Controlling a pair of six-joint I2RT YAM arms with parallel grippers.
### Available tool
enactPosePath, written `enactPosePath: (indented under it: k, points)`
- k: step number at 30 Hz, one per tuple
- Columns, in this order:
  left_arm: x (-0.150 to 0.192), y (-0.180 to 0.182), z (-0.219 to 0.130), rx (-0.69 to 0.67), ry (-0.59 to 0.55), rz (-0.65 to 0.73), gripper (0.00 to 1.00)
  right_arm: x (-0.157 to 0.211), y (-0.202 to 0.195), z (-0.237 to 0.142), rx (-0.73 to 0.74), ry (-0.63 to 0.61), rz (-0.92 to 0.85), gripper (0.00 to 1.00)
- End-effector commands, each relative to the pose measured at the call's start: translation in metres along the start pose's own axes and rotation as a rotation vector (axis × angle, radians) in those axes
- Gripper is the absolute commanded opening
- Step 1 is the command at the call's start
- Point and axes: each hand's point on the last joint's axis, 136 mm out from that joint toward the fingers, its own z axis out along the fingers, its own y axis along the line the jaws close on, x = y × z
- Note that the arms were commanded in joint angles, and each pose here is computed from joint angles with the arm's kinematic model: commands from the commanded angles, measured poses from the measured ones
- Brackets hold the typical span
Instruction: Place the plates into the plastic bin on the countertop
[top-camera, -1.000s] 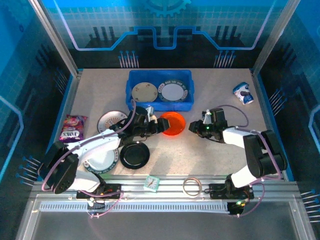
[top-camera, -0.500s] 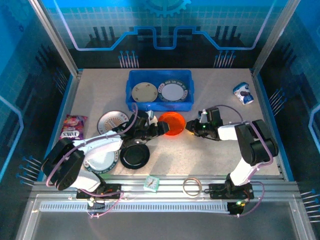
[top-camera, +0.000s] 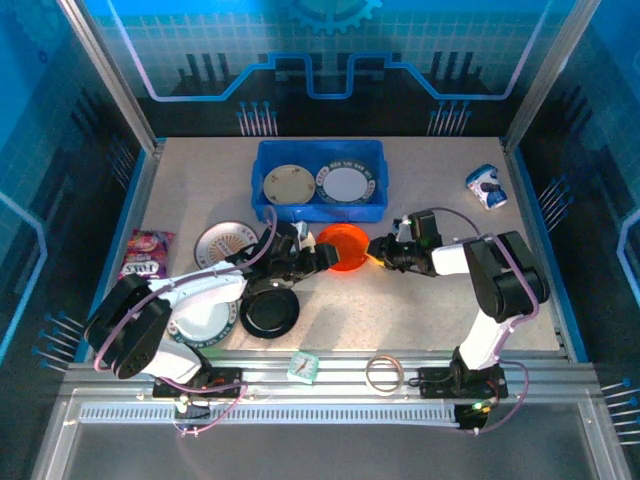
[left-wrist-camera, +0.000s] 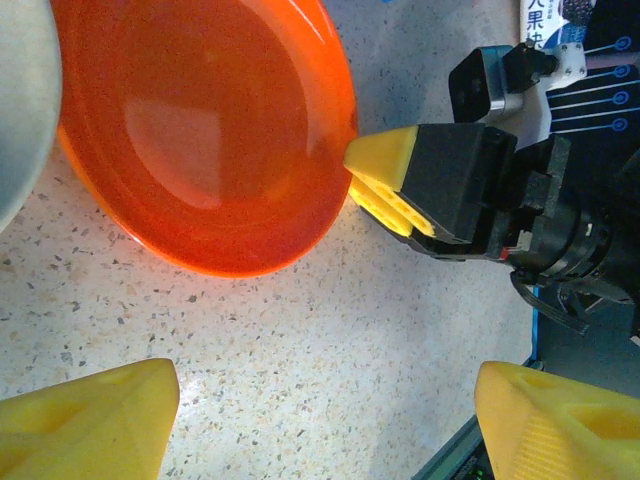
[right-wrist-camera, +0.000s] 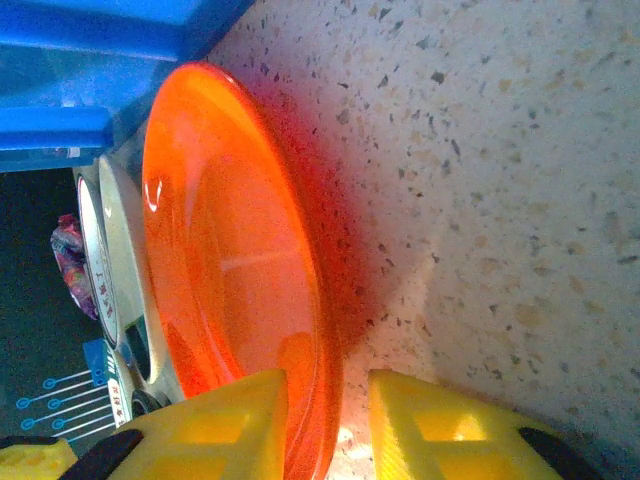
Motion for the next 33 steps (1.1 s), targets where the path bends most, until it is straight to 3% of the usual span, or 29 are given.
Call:
enactPosePath:
  k: [1, 14, 33]
  points:
    - [0.004, 0.002, 0.003, -0.003, 0.009, 0.011, 0.79, 0.005, 0.001, 0.021, 0.026, 0.024, -0.039, 0.27]
    - [0.003, 0.005, 0.006, -0.022, 0.012, 0.018, 0.79, 0.012, -0.013, 0.027, 0.176, 0.067, -0.092, 0.24]
    - [-0.004, -0.006, 0.006, -0.025, 0.012, 0.045, 0.79, 0.007, -0.007, 0.011, 0.175, 0.027, -0.102, 0.06]
